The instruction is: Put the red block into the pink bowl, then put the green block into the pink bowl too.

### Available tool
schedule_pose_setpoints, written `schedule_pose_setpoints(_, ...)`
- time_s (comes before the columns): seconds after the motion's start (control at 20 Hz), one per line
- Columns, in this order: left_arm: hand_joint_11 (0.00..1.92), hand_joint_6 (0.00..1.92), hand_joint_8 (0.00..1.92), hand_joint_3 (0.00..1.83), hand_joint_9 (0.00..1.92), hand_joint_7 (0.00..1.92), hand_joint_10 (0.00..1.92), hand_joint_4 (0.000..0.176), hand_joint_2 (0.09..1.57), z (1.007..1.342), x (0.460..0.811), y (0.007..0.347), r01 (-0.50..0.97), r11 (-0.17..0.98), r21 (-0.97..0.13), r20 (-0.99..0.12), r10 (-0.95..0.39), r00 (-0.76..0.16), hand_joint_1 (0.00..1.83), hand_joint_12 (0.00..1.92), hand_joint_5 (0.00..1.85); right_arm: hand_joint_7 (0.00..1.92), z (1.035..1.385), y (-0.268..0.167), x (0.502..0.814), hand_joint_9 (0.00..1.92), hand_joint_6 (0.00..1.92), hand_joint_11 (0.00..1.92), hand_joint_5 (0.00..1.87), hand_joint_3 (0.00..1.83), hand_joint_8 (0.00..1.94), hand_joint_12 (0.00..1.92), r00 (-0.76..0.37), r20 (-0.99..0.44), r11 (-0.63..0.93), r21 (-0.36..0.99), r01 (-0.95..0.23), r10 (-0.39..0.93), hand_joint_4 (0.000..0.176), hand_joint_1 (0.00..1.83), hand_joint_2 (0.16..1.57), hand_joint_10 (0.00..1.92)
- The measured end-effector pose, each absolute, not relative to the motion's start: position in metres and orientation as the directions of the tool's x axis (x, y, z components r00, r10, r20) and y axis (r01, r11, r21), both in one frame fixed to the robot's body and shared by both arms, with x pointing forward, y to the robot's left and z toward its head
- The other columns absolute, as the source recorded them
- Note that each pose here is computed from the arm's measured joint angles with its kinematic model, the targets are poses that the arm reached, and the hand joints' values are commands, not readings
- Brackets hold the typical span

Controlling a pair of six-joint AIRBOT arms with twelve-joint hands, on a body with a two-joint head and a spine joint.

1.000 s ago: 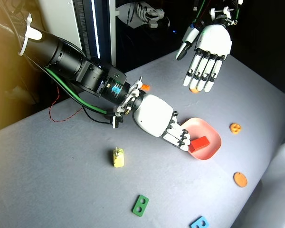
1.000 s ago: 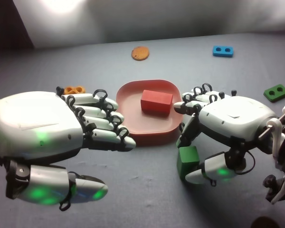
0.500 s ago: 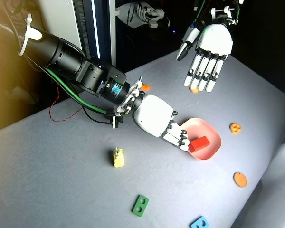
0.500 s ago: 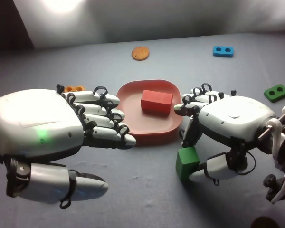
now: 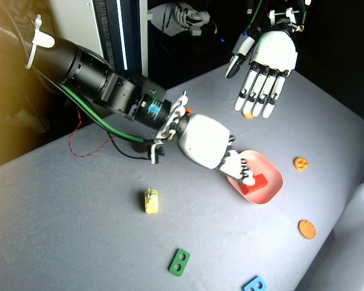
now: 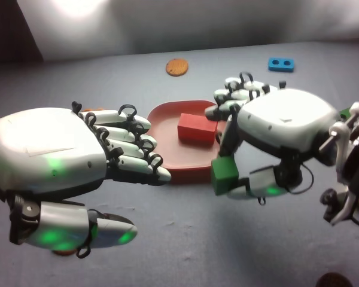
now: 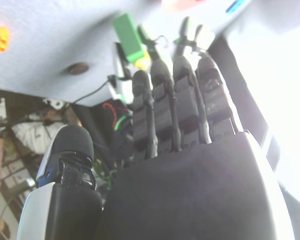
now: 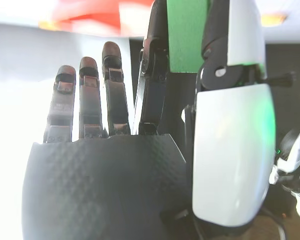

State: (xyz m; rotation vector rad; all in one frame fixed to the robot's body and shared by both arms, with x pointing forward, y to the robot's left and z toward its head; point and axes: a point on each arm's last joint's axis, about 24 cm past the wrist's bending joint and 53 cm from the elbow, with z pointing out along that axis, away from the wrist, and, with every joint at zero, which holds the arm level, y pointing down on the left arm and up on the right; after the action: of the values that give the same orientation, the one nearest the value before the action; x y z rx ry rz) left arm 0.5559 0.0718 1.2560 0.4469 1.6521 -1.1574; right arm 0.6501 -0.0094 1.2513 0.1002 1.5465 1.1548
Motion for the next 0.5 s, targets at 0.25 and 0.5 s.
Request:
schedule_pose_setpoints(0.25, 0.00, 0.00, 0.00, 0.00, 0.25, 0.37, 0.00, 0.000, 1.35, 1.255, 0.556, 0.071, 0.747, 0.469, -0.471, -0.882, -0.237, -0.408, 0.06, 0.27, 0.42, 0.37, 1.275, -0.002, 0.655, 0.14, 0.38, 0.00, 1.33, 0.00, 0.00, 0.00, -0.330, -0.724, 0.508, 0.671, -0.540, 0.606, 0.062, 1.14, 0.98, 0.00)
schedule_pose_setpoints(0.5, 0.00, 0.00, 0.00, 0.00, 0.24, 0.36, 0.00, 0.000, 1.36, 1.255, 0.557, 0.072, 0.747, 0.469, -0.471, -0.882, -0.237, -0.407, 0.08, 0.26, 0.40, 0.38, 1.299, 0.007, 0.685, 0.17, 0.33, 0.01, 1.36, 0.00, 0.00, 0.01, -0.286, -0.744, 0.519, 0.639, -0.567, 0.604, 0.046, 1.15, 0.97, 0.00)
